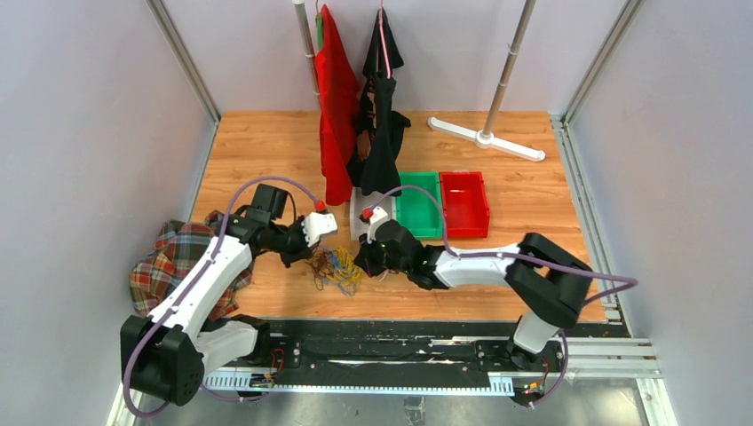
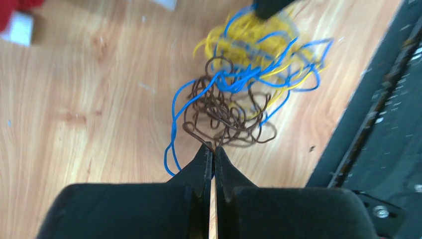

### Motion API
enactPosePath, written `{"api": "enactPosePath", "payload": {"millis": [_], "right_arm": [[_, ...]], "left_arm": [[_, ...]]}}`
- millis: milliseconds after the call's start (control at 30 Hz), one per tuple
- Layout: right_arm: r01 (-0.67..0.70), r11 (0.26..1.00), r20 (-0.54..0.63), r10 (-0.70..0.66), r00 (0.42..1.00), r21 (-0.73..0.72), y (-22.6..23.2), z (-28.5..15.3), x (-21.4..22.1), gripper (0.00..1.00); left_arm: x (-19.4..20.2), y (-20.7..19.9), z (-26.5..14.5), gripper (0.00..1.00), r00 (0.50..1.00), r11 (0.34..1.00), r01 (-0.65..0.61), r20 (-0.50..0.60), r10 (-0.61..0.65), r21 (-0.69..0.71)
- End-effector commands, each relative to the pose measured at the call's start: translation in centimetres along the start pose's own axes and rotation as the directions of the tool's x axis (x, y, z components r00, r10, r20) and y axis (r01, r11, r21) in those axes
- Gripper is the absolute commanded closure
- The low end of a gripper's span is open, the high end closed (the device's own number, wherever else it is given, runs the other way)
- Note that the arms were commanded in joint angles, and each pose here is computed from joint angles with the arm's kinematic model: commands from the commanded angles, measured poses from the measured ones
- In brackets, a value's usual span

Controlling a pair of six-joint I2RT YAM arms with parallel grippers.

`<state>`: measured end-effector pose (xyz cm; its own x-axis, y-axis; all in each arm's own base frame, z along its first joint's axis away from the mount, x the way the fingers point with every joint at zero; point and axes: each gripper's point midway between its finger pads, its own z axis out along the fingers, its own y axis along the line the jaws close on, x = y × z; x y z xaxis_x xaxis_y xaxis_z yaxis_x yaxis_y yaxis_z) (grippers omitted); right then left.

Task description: Untangle the cables

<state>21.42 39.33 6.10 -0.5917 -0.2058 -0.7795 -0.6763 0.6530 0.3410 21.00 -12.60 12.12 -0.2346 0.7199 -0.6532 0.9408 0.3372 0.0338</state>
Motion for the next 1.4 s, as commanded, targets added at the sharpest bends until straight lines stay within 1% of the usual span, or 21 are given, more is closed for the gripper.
{"api": "enactPosePath", "payload": {"millis": [0, 133, 167, 200, 267, 300, 333, 367, 400, 433, 500, 567, 700, 867, 1000, 1167, 1233, 1267, 1367], "right_arm": [[-0.007, 0.999, 0.088, 0.009, 0.996, -0.031, 0.5, -2.9, -2.7, 0.99], [0.001, 0.999, 0.107, 0.004, 0.994, -0.048, 0.7, -4.7, -2.9, 0.99], [0.004, 0.999, 0.111, 0.002, 0.994, -0.054, 0.9, -5.0, -3.0, 0.99], [0.010, 0.998, 0.111, -0.003, 0.994, -0.058, 1.0, -5.2, -3.1, 0.99], [0.020, 0.997, 0.110, -0.012, 0.994, -0.072, 1.3, -5.4, -3.4, 0.99], [0.026, 0.996, 0.111, -0.016, 0.994, -0.082, 1.6, -5.5, -3.7, 0.99], [0.033, 0.995, 0.116, -0.021, 0.993, -0.097, 2.0, -5.6, -4.0, 1.00], [0.039, 0.993, 0.122, -0.025, 0.992, -0.113, 2.4, -5.8, -4.4, 1.00], [0.045, 0.990, 0.133, -0.027, 0.991, -0.131, 3.0, -6.0, -5.1, 0.99], [0.050, 0.988, 0.140, -0.030, 0.990, -0.148, 3.4, -6.1, -5.5, 0.99], [0.062, 0.981, 0.155, -0.034, 0.987, -0.182, 4.3, -6.6, -6.5, 0.99], [0.076, 0.972, 0.166, -0.039, 0.985, -0.221, 5.3, -7.0, -7.2, 0.99], [0.095, 0.953, 0.182, -0.043, 0.982, -0.288, 6.9, -7.7, -8.4, 1.00], [0.124, 0.922, 0.212, -0.047, 0.976, -0.367, 9.0, -9.2, -10.1, 0.99], [0.150, 0.891, 0.215, -0.061, 0.975, -0.428, 10.5, -10.1, -10.6, 0.99], [0.168, 0.857, 0.205, -0.074, 0.976, -0.488, 11.9, -10.6, -10.9, 0.99], [0.166, 0.853, 0.200, -0.074, 0.977, -0.495, 12.1, -10.6, -11.0, 0.99], [0.167, 0.852, 0.202, -0.074, 0.977, -0.496, 12.1, -10.6, -11.1, 0.99], [0.166, 0.855, 0.205, -0.072, 0.976, -0.491, 12.1, -10.9, -11.3, 1.00]], "left_arm": [[3.9, 3.3, 0.8, 0.99, 0.987, 0.980, -0.090, -0.145, 0.064, -0.180], [5.4, 4.3, 1.5, 0.99, 0.981, 0.967, -0.100, -0.186, 0.057, -0.235], [5.2, 4.5, 1.5, 0.99, 0.982, 0.966, -0.093, -0.181, 0.049, -0.242], [4.8, 4.5, 1.4, 0.95, 0.984, 0.968, -0.081, -0.171, 0.040, -0.236], [3.4, 3.6, 1.0, 0.81, 0.991, 0.981, -0.056, -0.132, 0.031, -0.185], [2.5, 2.9, 0.7, 0.65, 0.994, 0.989, -0.046, -0.105, 0.031, -0.141], [1.6, 1.9, 0.4, 0.51, 0.997, 0.996, -0.027, -0.079, 0.020, -0.085], [0.6, 0.9, 0.1, 0.41, 0.999, 1.000, -0.008, -0.050, 0.006, -0.029], [-0.2, -0.2, -0.4, 0.33, 0.999, 0.999, 0.017, -0.032, -0.016, 0.030], [-1.3, -0.9, -0.8, 0.28, 0.999, 0.997, 0.032, -0.003, -0.032, 0.070], [-3.3, -1.7, -1.5, 0.24, 0.997, 0.990, 0.047, 0.055, -0.055, 0.130], [-5.0, -2.2, -2.0, 0.24, 0.991, 0.984, 0.045, 0.118, -0.066, 0.170], [-7.0, -3.2, -2.2, 0.25, 0.977, 0.970, 0.007, 0.205, -0.058, 0.242], [-8.9, -3.6, -2.4, 0.28, 0.965, 0.958, -0.036, 0.258, -0.041, 0.285], [-10.1, -3.8, -3.0, 0.31, 0.952, 0.953, -0.080, 0.305, -0.013, 0.291], [-11.2, -5.0, -3.6, 0.35, 0.933, 0.938, -0.130, 0.360, 0.005, 0.323], [-11.4, -5.7, -3.7, 0.39, 0.929, 0.926, -0.141, 0.371, 0.001, 0.351], [-11.3, -6.0, -3.7, 0.43, 0.929, 0.921, -0.148, 0.371, 0.005, 0.359], [-10.8, -6.3, -3.7, 0.61, 0.937, 0.920, -0.153, 0.350, 0.018, 0.361]]}}
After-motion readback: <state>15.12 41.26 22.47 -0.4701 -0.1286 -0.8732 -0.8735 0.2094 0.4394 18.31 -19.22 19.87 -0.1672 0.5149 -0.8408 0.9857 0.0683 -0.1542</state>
